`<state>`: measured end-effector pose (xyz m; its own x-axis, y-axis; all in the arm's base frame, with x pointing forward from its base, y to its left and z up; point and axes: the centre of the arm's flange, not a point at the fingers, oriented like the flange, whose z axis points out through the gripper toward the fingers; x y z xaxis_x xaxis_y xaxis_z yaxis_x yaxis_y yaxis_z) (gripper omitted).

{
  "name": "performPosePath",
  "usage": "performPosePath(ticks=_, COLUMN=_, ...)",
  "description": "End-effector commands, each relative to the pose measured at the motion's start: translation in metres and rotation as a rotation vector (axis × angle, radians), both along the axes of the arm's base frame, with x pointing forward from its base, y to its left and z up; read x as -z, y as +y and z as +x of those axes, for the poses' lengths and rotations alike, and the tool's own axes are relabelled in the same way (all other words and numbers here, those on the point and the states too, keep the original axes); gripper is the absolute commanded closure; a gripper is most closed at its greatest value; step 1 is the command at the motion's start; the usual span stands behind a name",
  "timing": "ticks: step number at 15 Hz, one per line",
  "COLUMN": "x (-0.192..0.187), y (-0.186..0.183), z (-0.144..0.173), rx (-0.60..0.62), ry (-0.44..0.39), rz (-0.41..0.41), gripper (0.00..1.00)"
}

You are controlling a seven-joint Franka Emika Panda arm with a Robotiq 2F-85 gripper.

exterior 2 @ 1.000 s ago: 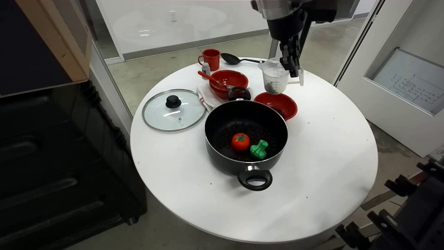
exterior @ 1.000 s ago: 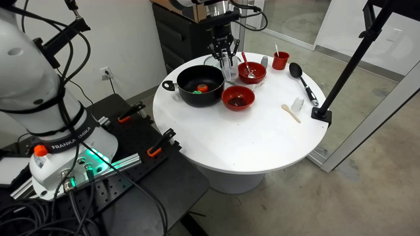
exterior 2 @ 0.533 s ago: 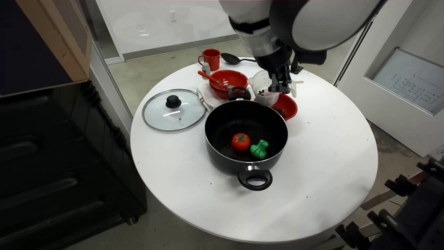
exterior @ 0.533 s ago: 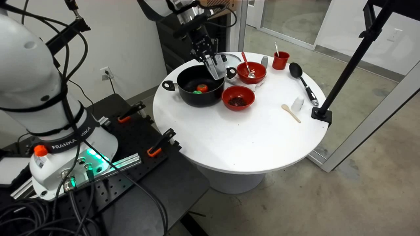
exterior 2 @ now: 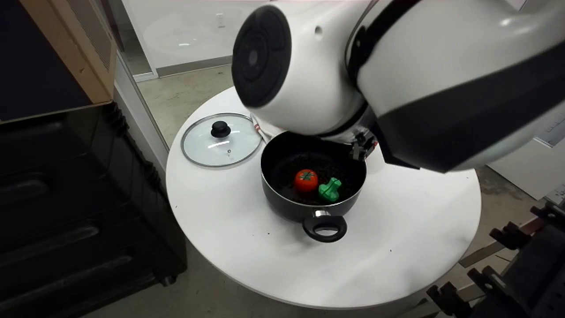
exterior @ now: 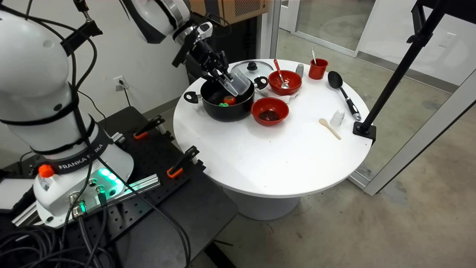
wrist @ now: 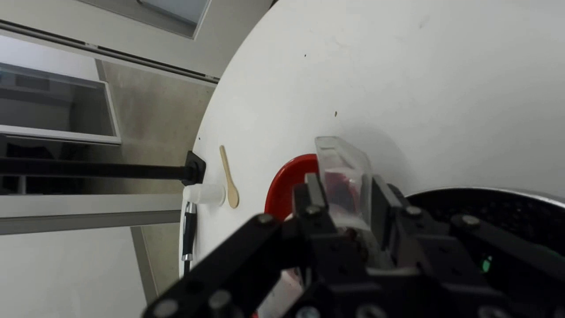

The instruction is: Pour the contents of the clear jar into the pot

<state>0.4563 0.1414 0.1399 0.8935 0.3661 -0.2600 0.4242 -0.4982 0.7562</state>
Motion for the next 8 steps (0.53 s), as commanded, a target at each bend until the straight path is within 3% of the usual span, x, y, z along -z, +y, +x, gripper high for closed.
performPosePath(ticks=1, x=0.019, y=0.015, z=-0.027, rx=0.037, ry=-0.064, rz=-0.083, gripper=0.93)
performPosePath(ticks=8, x=0.035, y=0.036, z=-0.053, rx=0.078, ry=-0.209, rz=-0.198, gripper=0.93)
